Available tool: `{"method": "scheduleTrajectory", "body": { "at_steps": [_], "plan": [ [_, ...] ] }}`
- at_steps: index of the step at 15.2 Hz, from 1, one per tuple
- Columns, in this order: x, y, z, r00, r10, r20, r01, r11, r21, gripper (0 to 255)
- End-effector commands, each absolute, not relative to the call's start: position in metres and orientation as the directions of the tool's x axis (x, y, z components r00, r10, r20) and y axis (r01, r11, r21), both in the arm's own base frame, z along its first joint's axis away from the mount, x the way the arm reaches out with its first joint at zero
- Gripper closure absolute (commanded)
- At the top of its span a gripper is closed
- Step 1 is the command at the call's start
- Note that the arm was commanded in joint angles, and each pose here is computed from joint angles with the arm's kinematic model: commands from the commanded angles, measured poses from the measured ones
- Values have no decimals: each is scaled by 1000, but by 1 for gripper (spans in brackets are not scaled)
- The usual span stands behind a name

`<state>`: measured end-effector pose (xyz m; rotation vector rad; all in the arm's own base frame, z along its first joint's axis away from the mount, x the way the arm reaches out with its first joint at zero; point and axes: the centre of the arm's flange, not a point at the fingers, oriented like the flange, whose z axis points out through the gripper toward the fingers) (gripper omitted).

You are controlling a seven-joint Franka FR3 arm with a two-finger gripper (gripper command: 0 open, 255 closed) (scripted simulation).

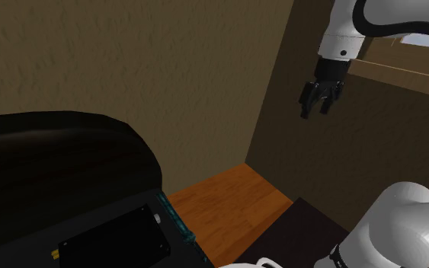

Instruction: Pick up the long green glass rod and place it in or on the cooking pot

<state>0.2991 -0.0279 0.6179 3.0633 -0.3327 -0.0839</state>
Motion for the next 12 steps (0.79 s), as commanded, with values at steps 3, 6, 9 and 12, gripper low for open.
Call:
{"method": "scheduleTrajectory", "body": {
  "at_steps": [3, 6, 9, 12],
  "plan": [
    [307, -16, 597, 976, -211, -50, -208, -977, 49, 0],
    [319, 2, 567, 978, -203, -52, -202, -979, 27, 0],
    [331, 21, 537, 979, -195, -55, -195, -981, 4, 0],
    [343, 41, 507, 981, -187, -57, -189, -982, -19, 0]
  ]
}}
